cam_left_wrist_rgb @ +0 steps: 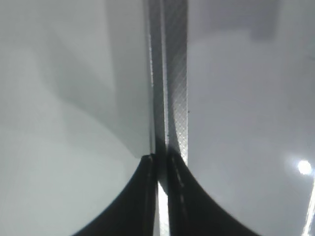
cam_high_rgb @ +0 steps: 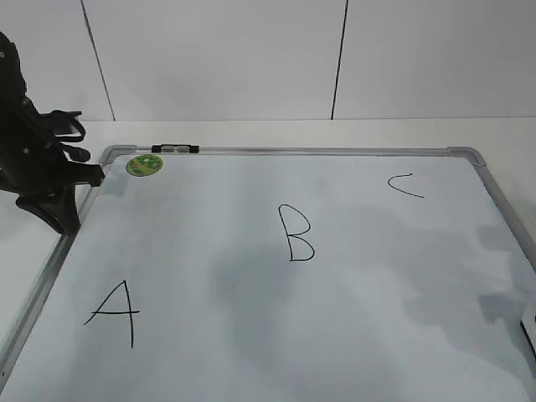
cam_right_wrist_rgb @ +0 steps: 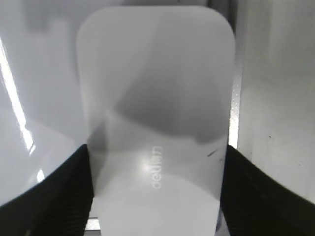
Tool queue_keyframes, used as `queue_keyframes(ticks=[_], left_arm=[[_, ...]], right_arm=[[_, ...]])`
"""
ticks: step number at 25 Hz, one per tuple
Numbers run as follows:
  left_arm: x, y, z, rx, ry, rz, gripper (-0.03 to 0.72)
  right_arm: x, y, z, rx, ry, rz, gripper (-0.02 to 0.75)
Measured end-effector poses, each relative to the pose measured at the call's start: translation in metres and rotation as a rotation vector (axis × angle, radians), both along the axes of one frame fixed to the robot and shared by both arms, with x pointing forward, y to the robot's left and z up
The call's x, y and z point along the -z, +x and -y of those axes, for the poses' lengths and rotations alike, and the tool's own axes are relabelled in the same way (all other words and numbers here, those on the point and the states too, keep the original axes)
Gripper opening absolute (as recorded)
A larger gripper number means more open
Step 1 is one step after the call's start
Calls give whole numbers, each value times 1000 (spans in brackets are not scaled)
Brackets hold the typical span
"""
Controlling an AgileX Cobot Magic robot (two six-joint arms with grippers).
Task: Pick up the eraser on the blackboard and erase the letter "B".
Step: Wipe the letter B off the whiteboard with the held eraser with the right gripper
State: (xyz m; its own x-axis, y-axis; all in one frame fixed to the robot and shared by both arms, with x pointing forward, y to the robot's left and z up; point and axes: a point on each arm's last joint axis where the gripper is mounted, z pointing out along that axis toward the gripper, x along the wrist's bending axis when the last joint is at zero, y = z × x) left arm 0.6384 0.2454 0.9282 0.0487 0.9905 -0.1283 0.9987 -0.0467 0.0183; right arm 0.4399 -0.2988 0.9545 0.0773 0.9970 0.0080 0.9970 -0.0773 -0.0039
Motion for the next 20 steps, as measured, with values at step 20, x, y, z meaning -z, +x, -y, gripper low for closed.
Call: queue_keyframes(ticks=[20], left_arm=[[0, 0, 0, -3, -5, -3, 20]], right_arm=[[-35, 23, 0, 5, -1, 24, 534]])
